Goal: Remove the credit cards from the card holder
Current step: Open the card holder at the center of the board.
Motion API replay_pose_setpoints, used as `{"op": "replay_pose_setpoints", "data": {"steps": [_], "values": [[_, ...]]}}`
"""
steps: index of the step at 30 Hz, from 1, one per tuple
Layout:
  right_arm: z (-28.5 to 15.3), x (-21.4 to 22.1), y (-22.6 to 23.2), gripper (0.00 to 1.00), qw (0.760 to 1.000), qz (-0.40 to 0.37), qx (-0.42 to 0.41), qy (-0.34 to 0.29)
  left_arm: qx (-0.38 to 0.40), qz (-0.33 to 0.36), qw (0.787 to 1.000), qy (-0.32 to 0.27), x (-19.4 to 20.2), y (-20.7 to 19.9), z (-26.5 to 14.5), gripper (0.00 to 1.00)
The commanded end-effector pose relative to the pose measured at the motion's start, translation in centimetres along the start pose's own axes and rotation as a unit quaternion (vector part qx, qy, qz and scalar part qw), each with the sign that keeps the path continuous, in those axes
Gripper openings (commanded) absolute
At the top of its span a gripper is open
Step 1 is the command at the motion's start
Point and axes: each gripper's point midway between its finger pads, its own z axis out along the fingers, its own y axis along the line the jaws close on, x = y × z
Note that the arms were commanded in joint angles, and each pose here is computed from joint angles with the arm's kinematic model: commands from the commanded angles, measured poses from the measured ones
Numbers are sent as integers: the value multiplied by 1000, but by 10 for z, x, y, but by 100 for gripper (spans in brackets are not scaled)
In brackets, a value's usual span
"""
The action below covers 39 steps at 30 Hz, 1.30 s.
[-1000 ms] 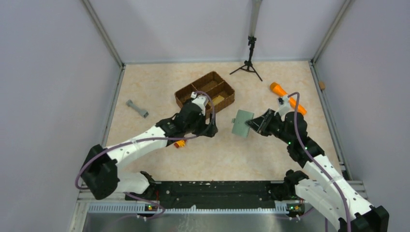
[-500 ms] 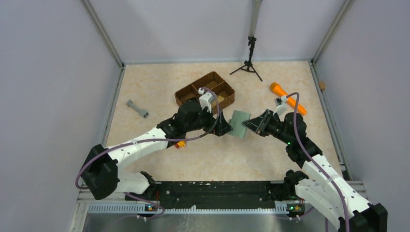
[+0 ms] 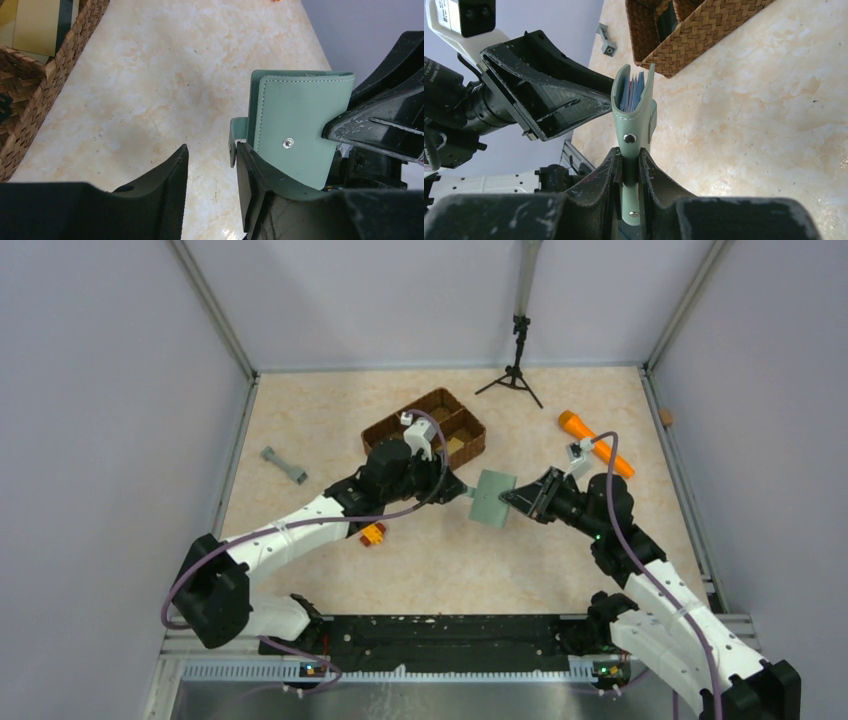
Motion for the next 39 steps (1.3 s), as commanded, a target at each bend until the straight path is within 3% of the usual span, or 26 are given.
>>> {"op": "replay_pose_setpoints", "data": {"steps": [1, 13, 16, 19, 20, 25, 27, 33, 39], "values": [[-1, -9, 19, 0, 999, -9, -38, -16, 31, 7, 999, -15, -15, -17, 1, 42], [-1, -9, 24, 0, 999, -7, -47, -14, 67, 5, 998, 17, -7, -28, 12, 42], [-1, -9, 23, 0, 999, -7, -47, -13, 70, 7, 997, 19, -6, -28, 13, 28], [0, -7, 21, 0, 999, -11, -45, -11, 56, 10, 998, 11, -9, -24, 11, 3], [0, -6, 18, 2, 999, -13, -42, -10, 44, 9, 999, 8, -9, -20, 10, 0], [7, 4, -19, 61, 999, -24, 25, 0, 19, 14, 1000, 17, -1, -9, 4, 0], [10, 8, -37, 74, 997, -31, 63, 10, 19, 14, 999, 35, 8, -8, -1, 0], [12, 12, -56, 78, 992, -51, 108, 30, 24, 10, 998, 54, 16, -10, -11, 0], [12, 25, -49, 76, 994, -65, 69, 56, 13, -5, 996, 85, 26, -7, -9, 0]]}}
